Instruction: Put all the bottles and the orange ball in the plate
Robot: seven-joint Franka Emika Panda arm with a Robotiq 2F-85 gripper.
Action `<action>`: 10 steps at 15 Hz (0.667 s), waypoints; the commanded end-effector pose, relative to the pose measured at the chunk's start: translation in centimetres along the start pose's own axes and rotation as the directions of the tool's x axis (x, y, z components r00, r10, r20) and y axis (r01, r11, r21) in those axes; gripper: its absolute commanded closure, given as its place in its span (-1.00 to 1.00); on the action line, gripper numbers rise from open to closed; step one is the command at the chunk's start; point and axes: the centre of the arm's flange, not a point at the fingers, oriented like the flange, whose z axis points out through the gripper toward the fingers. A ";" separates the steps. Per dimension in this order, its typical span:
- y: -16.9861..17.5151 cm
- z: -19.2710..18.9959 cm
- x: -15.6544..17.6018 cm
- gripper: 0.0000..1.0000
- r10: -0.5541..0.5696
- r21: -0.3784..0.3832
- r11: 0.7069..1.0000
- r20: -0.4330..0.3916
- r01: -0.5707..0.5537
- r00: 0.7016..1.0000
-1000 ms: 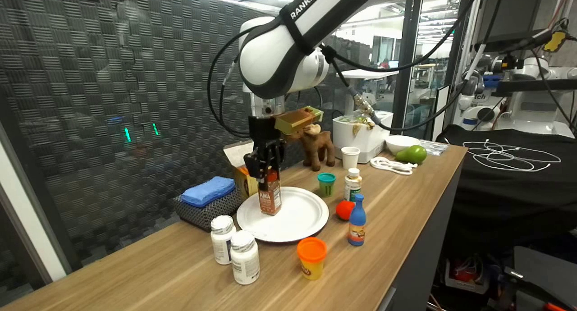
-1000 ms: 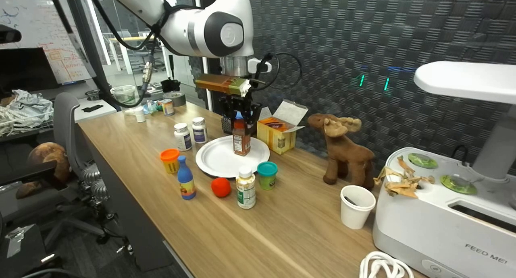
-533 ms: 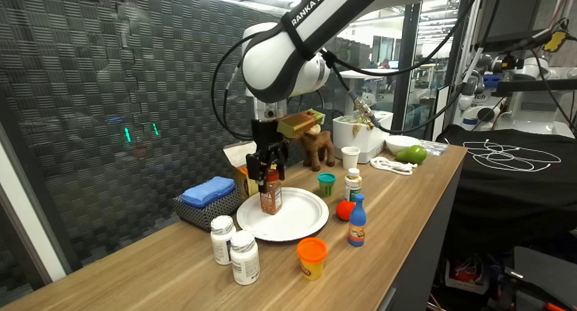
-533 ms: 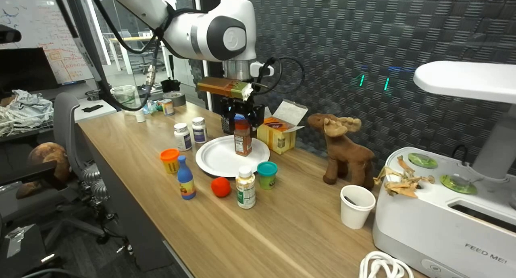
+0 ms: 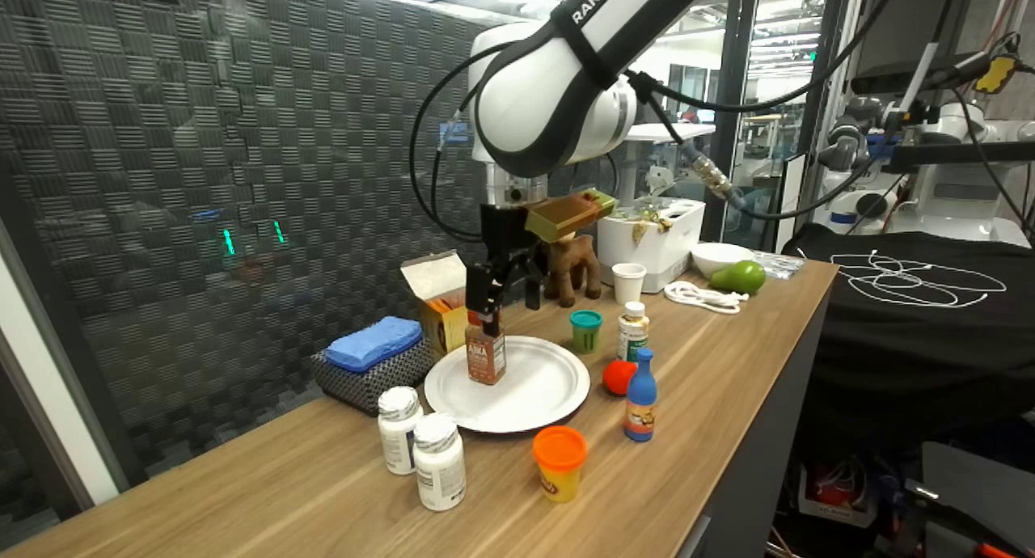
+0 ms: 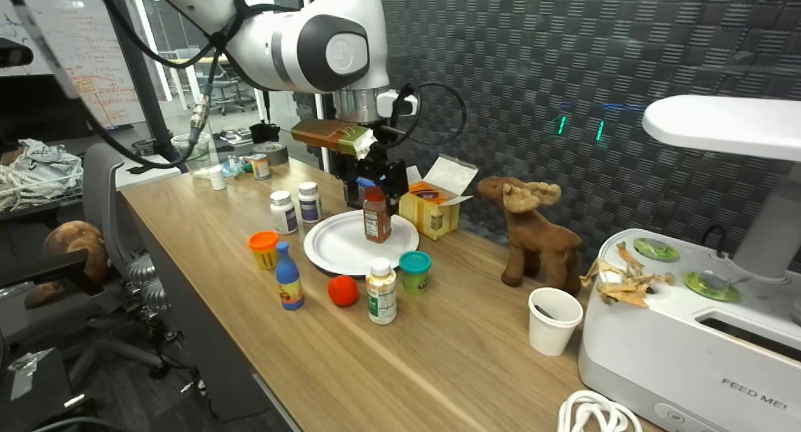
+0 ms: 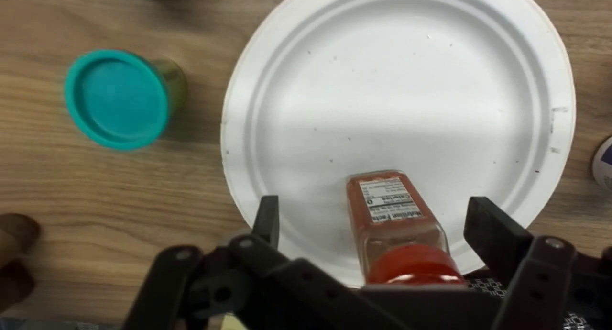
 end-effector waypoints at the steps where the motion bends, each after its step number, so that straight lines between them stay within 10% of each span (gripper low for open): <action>1: 2.1 -1.8 -5.2 -1.00 0.090 -0.049 0.995 -0.052 -0.092 0.995; 10: 11.0 2.0 -5.2 -1.00 0.166 -0.123 0.978 -0.004 -0.165 0.986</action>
